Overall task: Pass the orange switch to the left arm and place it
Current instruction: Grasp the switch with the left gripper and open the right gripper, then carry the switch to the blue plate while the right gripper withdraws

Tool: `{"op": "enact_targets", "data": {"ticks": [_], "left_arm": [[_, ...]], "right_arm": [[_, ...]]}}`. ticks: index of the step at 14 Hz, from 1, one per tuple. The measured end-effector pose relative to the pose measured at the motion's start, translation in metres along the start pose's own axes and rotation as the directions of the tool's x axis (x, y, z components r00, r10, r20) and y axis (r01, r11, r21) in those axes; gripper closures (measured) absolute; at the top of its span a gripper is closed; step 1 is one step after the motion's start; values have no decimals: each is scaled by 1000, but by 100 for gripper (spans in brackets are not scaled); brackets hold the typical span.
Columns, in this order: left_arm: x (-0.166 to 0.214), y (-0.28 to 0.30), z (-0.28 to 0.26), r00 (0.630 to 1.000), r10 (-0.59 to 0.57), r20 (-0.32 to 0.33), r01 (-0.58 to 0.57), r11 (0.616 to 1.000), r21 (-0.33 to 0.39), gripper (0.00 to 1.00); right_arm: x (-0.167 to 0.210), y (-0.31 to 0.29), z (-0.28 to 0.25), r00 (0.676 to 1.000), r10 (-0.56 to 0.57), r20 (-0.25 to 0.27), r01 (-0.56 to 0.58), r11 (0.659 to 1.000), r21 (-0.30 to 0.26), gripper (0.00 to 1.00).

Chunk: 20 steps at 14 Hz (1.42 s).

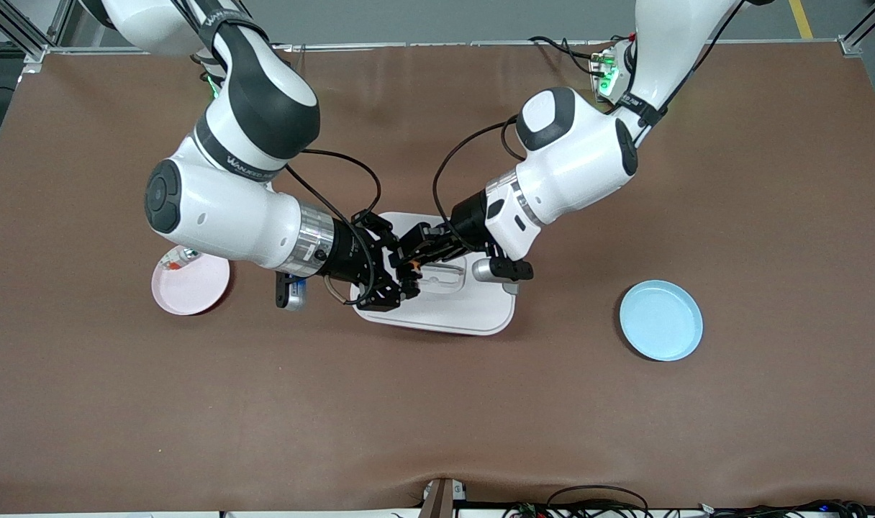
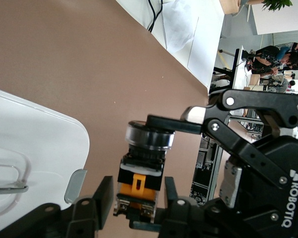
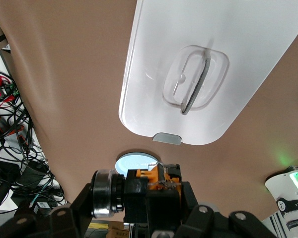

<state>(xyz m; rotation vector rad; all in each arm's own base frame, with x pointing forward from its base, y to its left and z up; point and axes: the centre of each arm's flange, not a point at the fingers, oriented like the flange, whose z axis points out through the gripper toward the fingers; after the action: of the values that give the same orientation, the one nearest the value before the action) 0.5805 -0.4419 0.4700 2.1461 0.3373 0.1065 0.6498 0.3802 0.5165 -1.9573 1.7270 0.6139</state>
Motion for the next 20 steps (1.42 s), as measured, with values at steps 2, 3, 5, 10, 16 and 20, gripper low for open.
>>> {"op": "enact_targets", "data": {"ticks": [2,3,5,10,16,20], "left_arm": [[0,0,0,1000,25,0,-25,1000,0,64],[0,0,0,1000,25,0,-25,1000,0,64],[0,0,0,1000,26,0,-26,1000,0,64],[3,0,-2,999,54,-9,-54,999,0,67],[17,-3,-12,991,125,-42,-124,992,31,67],[39,-10,-27,974,211,-87,-203,974,96,67]], "right_arm": [[0,0,0,1000,2,0,-2,1000,0,28],[0,0,0,1000,3,0,-3,1000,0,28],[0,0,0,1000,3,0,-3,1000,0,28],[0,-1,0,1000,4,1,-4,1000,3,13],[10,-5,-6,1000,-13,-10,13,1000,11,0],[39,-9,-18,990,-133,-42,130,990,-56,0]]}}
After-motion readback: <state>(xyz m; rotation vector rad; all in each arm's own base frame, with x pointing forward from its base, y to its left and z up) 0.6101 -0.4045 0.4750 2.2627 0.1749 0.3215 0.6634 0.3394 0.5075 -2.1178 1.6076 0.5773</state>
